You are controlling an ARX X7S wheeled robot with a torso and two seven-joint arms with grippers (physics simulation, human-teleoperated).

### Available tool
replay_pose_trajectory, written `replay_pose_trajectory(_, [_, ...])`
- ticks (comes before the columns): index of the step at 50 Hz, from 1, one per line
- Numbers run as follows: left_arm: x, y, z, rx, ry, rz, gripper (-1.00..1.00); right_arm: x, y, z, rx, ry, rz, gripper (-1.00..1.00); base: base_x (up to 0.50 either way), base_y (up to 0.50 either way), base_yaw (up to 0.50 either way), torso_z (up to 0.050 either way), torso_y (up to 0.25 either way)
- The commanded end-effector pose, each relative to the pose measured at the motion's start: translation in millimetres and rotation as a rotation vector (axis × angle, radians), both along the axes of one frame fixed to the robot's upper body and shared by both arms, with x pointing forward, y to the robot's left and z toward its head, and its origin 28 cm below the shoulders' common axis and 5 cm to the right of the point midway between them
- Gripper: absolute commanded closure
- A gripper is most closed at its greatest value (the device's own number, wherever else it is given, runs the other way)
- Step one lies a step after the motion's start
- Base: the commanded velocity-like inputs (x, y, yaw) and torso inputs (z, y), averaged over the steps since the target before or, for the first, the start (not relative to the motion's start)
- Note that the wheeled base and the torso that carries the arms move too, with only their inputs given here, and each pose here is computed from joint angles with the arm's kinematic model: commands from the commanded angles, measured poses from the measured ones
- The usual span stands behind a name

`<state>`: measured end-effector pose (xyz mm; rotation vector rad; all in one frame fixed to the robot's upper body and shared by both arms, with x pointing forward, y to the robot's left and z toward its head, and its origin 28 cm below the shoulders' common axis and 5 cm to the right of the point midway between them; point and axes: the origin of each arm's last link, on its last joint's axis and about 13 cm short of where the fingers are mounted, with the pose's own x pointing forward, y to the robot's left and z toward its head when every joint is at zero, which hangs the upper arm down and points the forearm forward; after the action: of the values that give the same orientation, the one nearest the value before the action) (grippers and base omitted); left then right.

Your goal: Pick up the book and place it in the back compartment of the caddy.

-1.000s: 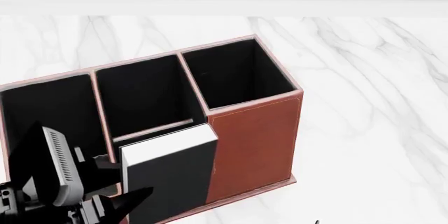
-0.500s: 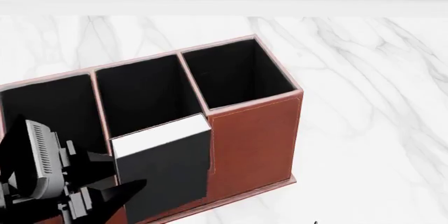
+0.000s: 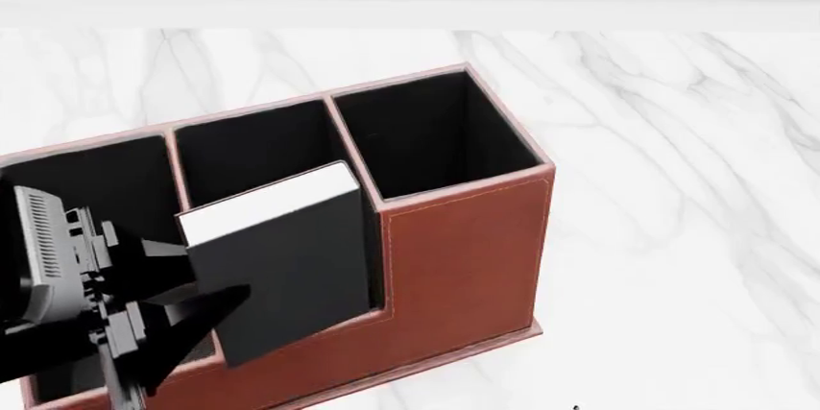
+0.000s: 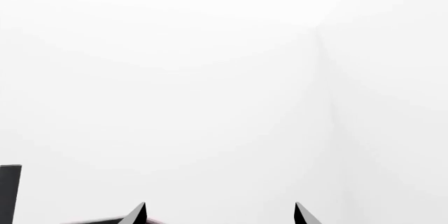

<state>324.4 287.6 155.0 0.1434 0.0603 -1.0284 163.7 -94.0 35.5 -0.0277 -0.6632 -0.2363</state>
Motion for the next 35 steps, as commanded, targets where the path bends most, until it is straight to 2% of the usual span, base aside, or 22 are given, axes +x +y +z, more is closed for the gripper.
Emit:
replay_pose_trajectory(1, [17.5, 5.0, 13.2, -0.072, -0.017, -0.001, 1.00, -0.3, 0.0, -0.1, 0.001, 0.000, 0.001, -1.00, 0.00, 0.00, 0.00, 0.000, 0.000])
replay_pose_trajectory(21, [50.7, 13.2, 18.1, -0.004, 0.035, 0.016, 1.00, -0.1, 0.2, -0.3, 0.001, 0.000, 0.001, -1.00, 0.00, 0.00, 0.00, 0.001, 0.002])
replay_pose_trajectory(35, [77.1, 19.3, 13.6, -0.008, 0.066, 0.050, 1.00, 0.2, 0.7, -0.9, -0.001, 0.000, 0.003, -1.00, 0.00, 0.00, 0.00, 0.000, 0.001])
